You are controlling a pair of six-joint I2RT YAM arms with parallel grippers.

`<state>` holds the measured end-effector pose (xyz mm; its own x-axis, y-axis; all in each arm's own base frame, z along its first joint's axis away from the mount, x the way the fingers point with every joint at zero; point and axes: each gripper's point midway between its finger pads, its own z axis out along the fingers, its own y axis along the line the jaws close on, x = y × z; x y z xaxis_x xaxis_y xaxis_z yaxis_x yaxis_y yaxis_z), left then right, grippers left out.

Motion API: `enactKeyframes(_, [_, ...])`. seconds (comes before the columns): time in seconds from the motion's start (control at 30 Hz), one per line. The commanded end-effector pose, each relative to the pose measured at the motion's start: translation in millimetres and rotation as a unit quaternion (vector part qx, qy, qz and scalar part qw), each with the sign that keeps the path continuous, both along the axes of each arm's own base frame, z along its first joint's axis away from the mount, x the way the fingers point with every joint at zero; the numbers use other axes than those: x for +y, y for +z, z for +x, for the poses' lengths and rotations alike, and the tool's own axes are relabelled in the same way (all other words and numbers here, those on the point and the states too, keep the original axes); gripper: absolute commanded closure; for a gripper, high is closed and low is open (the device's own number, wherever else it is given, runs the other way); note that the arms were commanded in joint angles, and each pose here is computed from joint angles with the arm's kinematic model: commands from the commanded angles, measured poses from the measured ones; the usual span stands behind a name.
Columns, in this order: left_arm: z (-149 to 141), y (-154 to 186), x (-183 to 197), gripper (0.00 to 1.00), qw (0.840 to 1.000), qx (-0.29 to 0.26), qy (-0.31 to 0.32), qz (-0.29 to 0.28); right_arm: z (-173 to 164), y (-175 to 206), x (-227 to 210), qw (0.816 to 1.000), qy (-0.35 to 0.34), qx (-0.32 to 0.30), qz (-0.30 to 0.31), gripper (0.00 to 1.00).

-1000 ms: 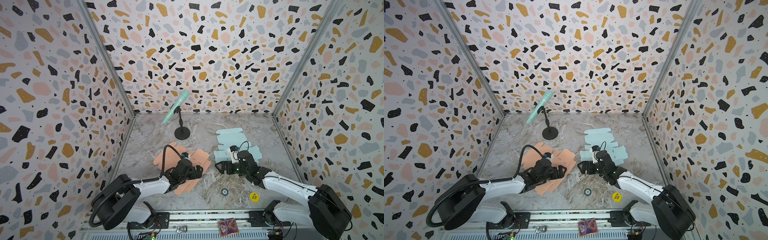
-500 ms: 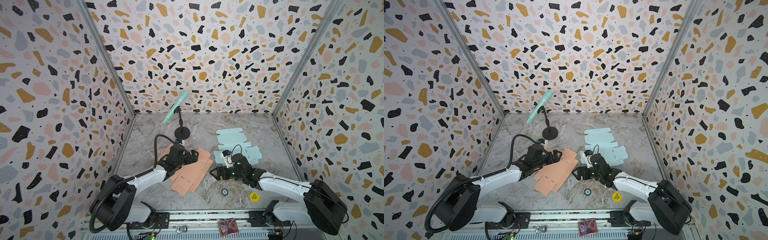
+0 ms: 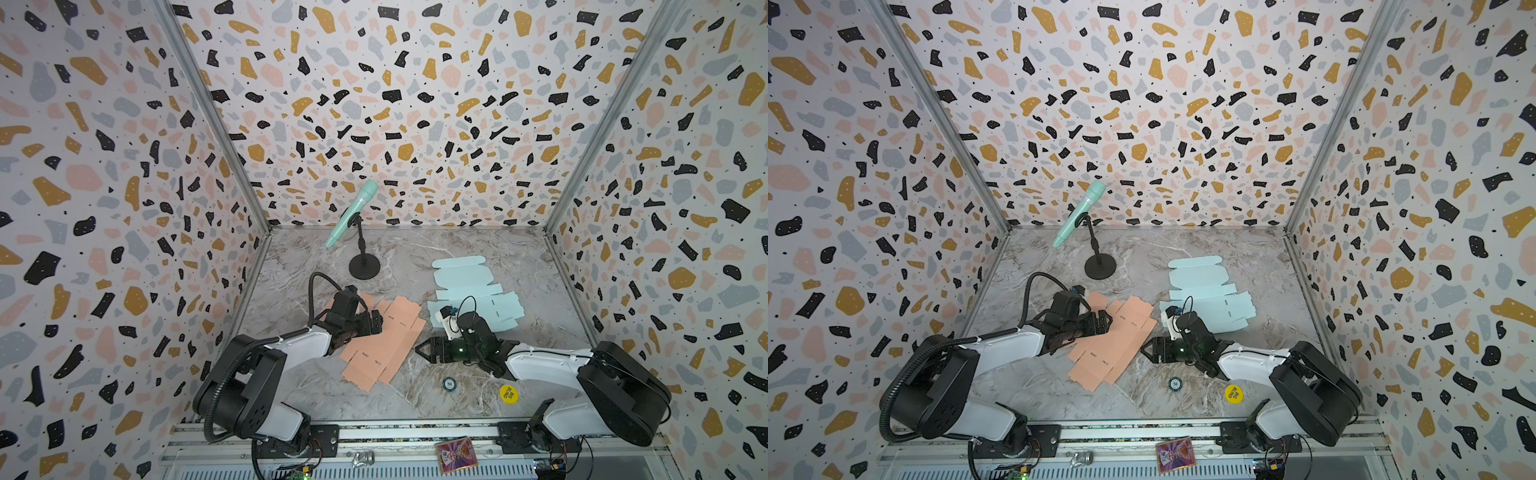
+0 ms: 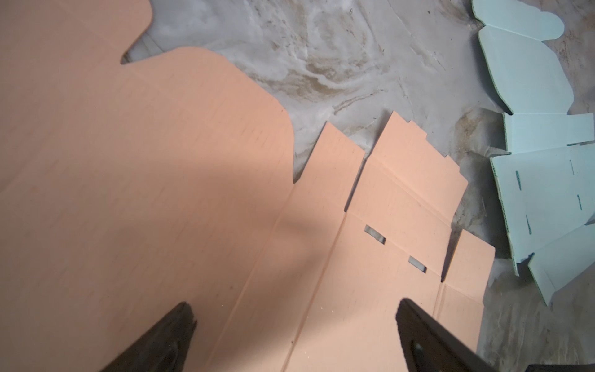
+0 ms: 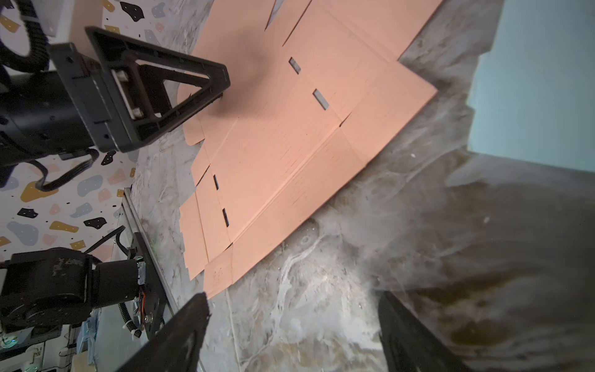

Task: Assemble paper box
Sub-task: Rotate the paper box at the center of the table.

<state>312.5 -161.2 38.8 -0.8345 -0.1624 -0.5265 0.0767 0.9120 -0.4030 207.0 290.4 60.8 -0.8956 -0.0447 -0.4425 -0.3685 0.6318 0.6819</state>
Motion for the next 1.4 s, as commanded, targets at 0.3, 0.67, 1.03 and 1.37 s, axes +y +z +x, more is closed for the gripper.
enactKeyframes(0.3, [-49.3, -13.6, 9.4, 0.0, 0.999, 0.024, 0.029, -0.033, 12.9, 6.5, 31.6, 0.998, 0.029, 0.003, 0.052, 0.21])
enactKeyframes(0.67, [-72.8, -0.8, -1.0, 0.02, 0.995, 0.011, 0.062, -0.082, 28.0, 6.1, 34.8, 0.997, 0.027, 0.004, 0.068, 0.39])
enactKeyframes(1.03, [-88.9, -14.4, 8.1, 0.07, 0.994, 0.011, 0.07, -0.079, 59.5, -0.6, 40.0, 0.998, 0.037, -0.008, 0.046, 0.57])
enactKeyframes(1.37, [-95.4, -11.7, 2.9, 0.11, 0.992, 0.008, 0.073, -0.1, 78.3, -4.1, 46.0, 0.998, 0.041, -0.008, 0.047, 0.59])
